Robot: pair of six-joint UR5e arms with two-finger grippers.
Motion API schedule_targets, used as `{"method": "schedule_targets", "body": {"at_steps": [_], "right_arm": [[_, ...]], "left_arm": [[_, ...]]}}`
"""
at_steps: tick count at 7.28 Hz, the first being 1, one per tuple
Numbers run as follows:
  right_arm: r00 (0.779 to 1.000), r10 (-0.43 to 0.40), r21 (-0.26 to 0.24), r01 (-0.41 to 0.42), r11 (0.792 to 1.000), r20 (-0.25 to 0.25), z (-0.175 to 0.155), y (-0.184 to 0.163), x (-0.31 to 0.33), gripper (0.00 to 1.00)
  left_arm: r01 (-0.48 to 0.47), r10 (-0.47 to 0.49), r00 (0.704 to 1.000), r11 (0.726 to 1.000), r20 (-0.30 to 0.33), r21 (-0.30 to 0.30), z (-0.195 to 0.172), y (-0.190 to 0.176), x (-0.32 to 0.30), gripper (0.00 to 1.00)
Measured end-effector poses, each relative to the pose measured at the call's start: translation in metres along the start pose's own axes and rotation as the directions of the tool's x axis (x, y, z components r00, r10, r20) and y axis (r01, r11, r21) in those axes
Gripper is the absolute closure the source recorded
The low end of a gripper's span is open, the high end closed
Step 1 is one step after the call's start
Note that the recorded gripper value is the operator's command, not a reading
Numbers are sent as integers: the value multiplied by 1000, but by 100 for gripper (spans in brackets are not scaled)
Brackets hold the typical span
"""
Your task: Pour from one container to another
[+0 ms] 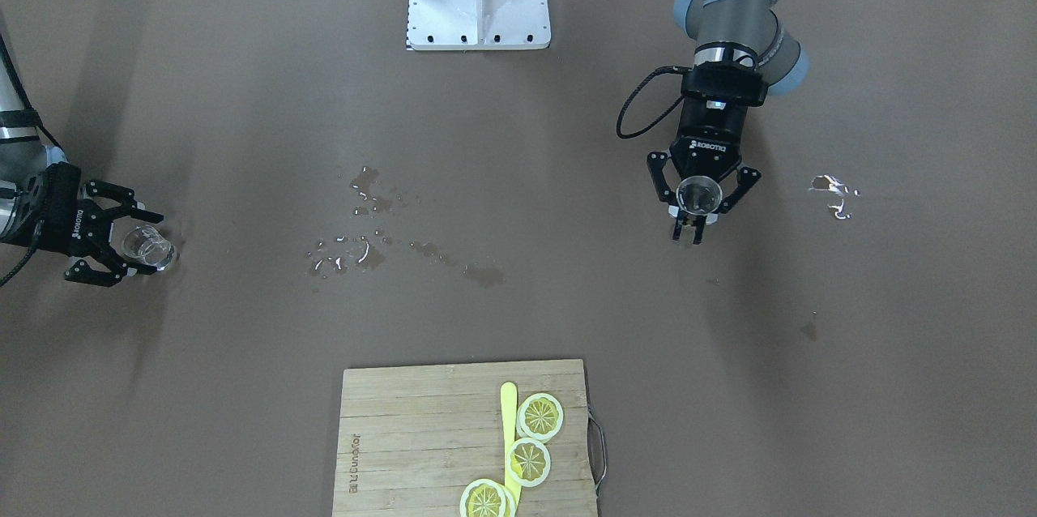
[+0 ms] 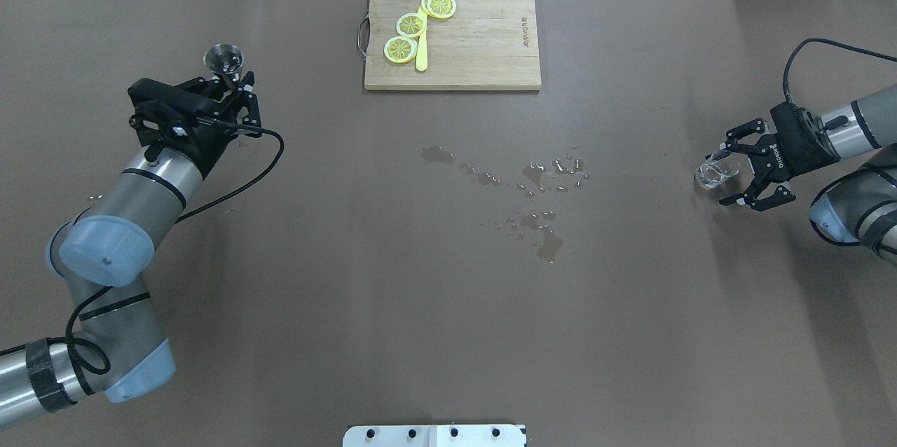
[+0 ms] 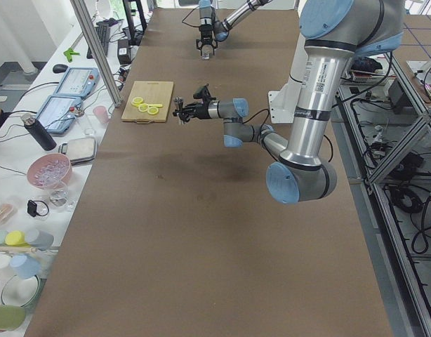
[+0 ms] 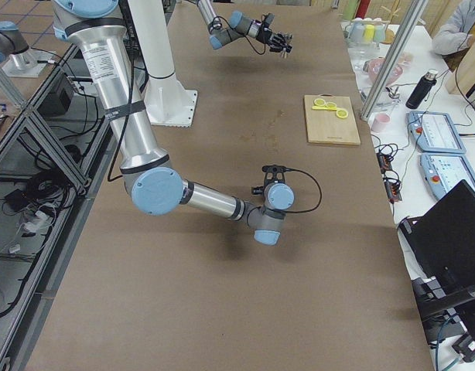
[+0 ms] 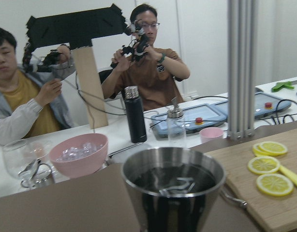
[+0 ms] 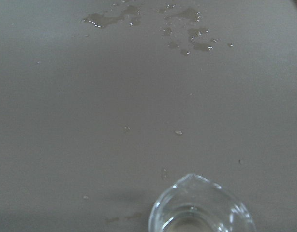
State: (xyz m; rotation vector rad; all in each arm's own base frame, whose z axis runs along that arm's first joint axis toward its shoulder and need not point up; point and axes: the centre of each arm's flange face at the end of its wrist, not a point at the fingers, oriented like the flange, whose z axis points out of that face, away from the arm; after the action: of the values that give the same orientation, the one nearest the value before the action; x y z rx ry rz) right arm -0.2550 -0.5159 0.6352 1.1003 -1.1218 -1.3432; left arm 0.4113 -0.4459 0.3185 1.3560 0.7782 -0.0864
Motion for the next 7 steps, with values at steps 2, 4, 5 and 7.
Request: {"method": "schedule_targets", "body": {"at_steps": [2,4,5,7], "right_arm": [[1000,1,-2,-1,1000,-3,0,1,0,29],[1000,2,-2,-2,1000,-4,0,1,-1,33],[1000,2,-2,-2,1000,-4,0,1,-1,33],[1000,1,-2,-1,1000,-3,0,1,-1,36]], "left_arm": [[-2,-3,990,999,-139,-34,7,-15,36,100],[-37,25,976,998,-216,-52,24,-12,92,100],[-43,28,969,997,-244,-56,29,-9,122,100],[-43,24,958,997,-285,-59,30,-11,154,100]]}}
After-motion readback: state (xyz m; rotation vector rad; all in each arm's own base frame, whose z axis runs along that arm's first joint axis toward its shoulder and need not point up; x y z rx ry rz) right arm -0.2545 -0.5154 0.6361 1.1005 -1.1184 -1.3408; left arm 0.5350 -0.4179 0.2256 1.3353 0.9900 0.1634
